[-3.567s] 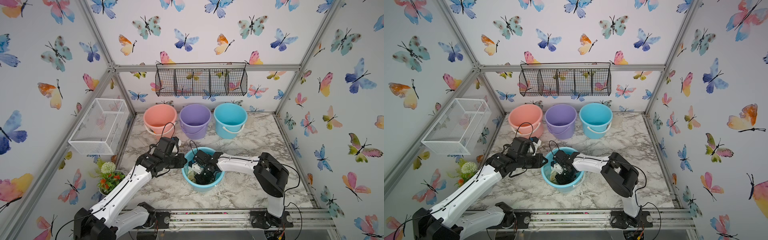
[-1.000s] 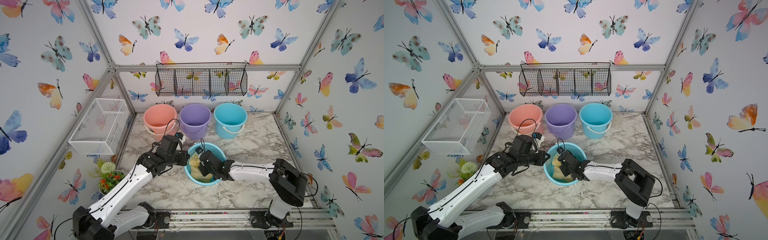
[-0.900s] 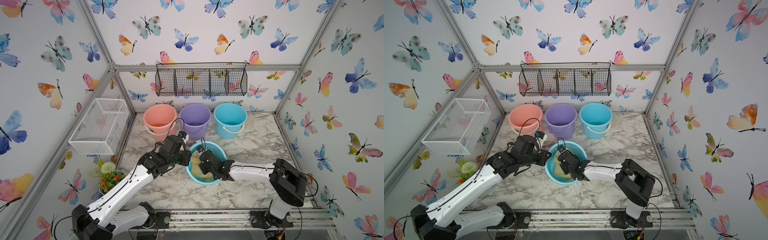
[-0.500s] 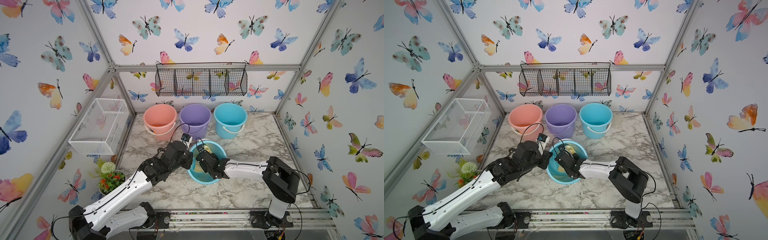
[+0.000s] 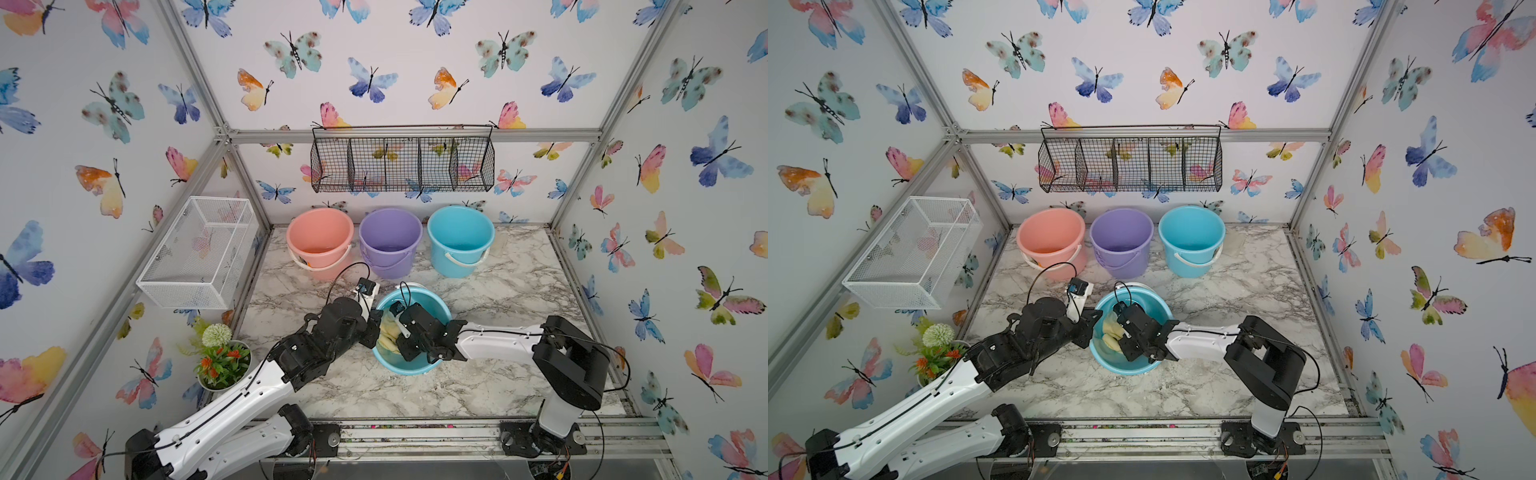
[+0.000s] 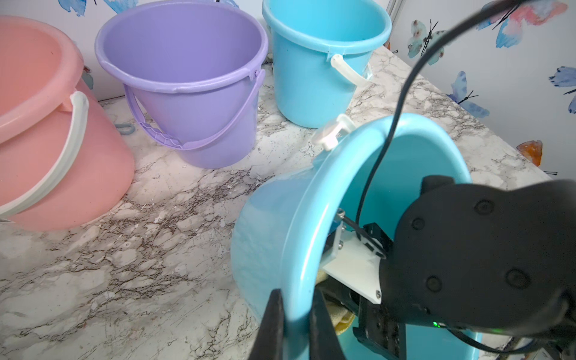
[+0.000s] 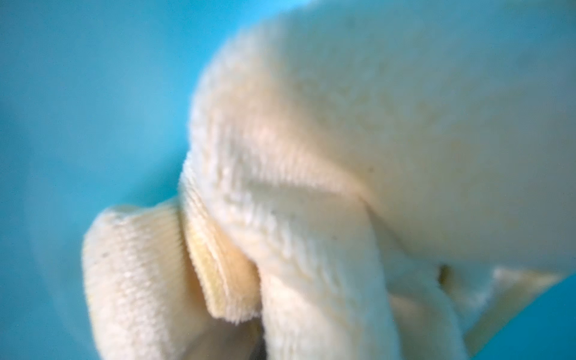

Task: Wipe the inside of the bucket with a cloth
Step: Wipe the dirt from the inside of the bucket.

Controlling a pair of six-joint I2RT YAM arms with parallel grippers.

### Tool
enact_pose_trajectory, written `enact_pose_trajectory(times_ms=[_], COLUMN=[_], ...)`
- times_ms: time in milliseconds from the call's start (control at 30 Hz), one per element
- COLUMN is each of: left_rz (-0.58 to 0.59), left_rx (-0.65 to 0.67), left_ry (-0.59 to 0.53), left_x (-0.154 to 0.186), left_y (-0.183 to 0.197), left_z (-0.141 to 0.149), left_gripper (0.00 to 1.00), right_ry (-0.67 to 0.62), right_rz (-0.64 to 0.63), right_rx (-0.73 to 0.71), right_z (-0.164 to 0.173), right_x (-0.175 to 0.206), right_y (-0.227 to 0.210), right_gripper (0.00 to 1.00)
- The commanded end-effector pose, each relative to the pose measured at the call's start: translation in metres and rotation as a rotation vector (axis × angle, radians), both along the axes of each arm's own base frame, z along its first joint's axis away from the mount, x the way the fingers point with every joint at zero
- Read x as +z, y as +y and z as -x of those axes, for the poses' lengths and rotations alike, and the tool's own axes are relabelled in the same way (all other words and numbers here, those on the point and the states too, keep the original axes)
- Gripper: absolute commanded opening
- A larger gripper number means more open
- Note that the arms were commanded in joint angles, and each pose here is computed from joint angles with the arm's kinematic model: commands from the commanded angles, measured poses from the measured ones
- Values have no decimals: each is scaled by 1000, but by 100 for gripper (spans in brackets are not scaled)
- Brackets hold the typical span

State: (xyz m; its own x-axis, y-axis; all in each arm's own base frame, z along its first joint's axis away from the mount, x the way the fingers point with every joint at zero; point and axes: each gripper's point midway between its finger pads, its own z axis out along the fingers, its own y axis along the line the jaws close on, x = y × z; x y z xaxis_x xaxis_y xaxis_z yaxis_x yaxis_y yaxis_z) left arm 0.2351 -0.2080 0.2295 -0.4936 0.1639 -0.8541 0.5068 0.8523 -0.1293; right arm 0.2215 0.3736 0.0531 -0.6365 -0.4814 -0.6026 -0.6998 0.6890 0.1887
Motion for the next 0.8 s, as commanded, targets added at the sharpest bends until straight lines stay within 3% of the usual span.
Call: enact_pose_trajectory(times_ms=[0, 200, 367, 567, 767], left_rz=[82, 124, 130, 130, 120], left_rx=[46, 34, 26, 33, 49], left_ry=[-2, 67, 78, 70, 61], left_x=[10, 1, -4, -2, -1], left_y=[-3, -6, -3, 3, 6], left_z=[-8, 1, 8, 10, 9], left_gripper=[0, 0, 0, 0, 0], right_ry=[20, -207, -437, -630, -673], right_rz=[-165, -216, -144, 157, 432], right_rx=[42, -61, -198, -351, -351], right_z=[7, -32, -72, -110, -111], right_x=[16, 37, 60, 56, 33], right_y=[22, 24, 8, -28, -62], right_gripper=[2, 2, 2, 2, 2])
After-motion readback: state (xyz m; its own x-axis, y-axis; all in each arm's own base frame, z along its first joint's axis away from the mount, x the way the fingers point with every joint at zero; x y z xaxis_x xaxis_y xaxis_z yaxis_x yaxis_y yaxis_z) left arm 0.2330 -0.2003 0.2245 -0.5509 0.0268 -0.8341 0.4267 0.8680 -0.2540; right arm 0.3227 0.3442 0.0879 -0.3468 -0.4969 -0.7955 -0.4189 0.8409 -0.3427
